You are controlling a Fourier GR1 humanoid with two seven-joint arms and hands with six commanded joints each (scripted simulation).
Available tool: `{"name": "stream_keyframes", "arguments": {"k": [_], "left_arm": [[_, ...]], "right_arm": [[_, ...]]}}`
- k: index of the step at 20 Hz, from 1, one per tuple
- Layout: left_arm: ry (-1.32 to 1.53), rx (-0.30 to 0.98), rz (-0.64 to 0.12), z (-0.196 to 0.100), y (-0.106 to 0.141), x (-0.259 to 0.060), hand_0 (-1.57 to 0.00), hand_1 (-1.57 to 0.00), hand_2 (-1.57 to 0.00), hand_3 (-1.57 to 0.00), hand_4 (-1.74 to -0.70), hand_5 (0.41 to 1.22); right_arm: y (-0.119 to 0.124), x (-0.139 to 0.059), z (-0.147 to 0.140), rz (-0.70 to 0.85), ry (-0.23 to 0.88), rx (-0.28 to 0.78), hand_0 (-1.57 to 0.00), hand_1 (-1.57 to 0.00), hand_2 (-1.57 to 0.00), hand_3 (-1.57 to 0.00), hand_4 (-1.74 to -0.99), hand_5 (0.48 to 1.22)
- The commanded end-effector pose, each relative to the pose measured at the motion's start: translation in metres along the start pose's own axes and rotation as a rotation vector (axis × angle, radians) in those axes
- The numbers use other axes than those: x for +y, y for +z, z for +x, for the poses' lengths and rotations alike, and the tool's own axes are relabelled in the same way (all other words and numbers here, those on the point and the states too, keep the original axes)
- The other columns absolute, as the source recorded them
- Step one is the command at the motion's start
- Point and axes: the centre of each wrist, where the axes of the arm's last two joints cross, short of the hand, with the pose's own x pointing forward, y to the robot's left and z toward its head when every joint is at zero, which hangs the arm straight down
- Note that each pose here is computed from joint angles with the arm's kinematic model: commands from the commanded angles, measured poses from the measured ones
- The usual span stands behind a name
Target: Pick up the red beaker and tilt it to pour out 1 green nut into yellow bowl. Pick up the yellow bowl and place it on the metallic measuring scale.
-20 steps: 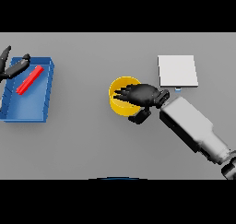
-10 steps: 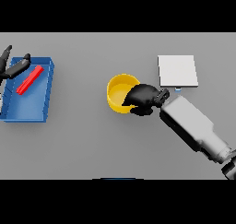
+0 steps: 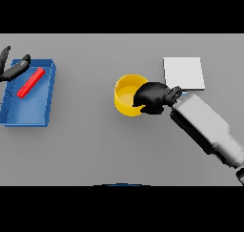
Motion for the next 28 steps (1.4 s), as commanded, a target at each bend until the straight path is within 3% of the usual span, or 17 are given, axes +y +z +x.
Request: {"name": "stream_keyframes", "arguments": {"k": [1,5,10,12,20,28], "left_arm": [[-0.007,0.002,0.004,0.002,0.0,-0.002,0.0,0.0,0.0,0.0,-0.77,0.706],[0.008,-0.002,0.0,0.0,0.0,-0.002,0.0,0.0,0.0,0.0,-0.78,0.702],[0.031,-0.013,-0.011,0.004,-0.002,-0.002,0.0,0.0,0.0,0.0,-0.8,0.704],[0.043,-0.005,-0.008,0.003,0.0,0.001,0.0,0.0,0.0,0.0,-0.81,0.703],[0.058,0.022,-0.009,0.004,0.003,0.001,0.0,0.0,0.0,0.0,-0.84,0.739],[0.055,0.049,-0.009,0.01,0.008,0.0,0.0,0.0,0.0,0.0,-0.86,0.773]], "right_arm": [[0.003,-0.005,0.002,-0.009,-0.003,0.021,-1.54,-1.54,-1.45,-1.17,-1.73,1.214],[0.022,-0.023,0.001,-0.032,-0.001,0.055,-1.56,-1.56,-1.45,-1.2,-1.736,1.218],[0.041,-0.018,0.0,-0.057,0.012,0.111,-1.57,-1.57,-1.51,-1.18,-1.739,1.219],[0.049,-0.028,-0.001,-0.079,0.0,0.16,-1.53,-1.57,-1.52,-1.18,-1.74,1.22],[0.074,-0.04,-0.057,-0.216,-0.002,0.327,-1.56,-1.57,-1.54,-1.15,-1.741,1.221],[0.078,-0.019,-0.107,-0.233,-0.087,0.462,-1.57,-1.57,-1.52,-1.17,-1.741,1.221]]}}
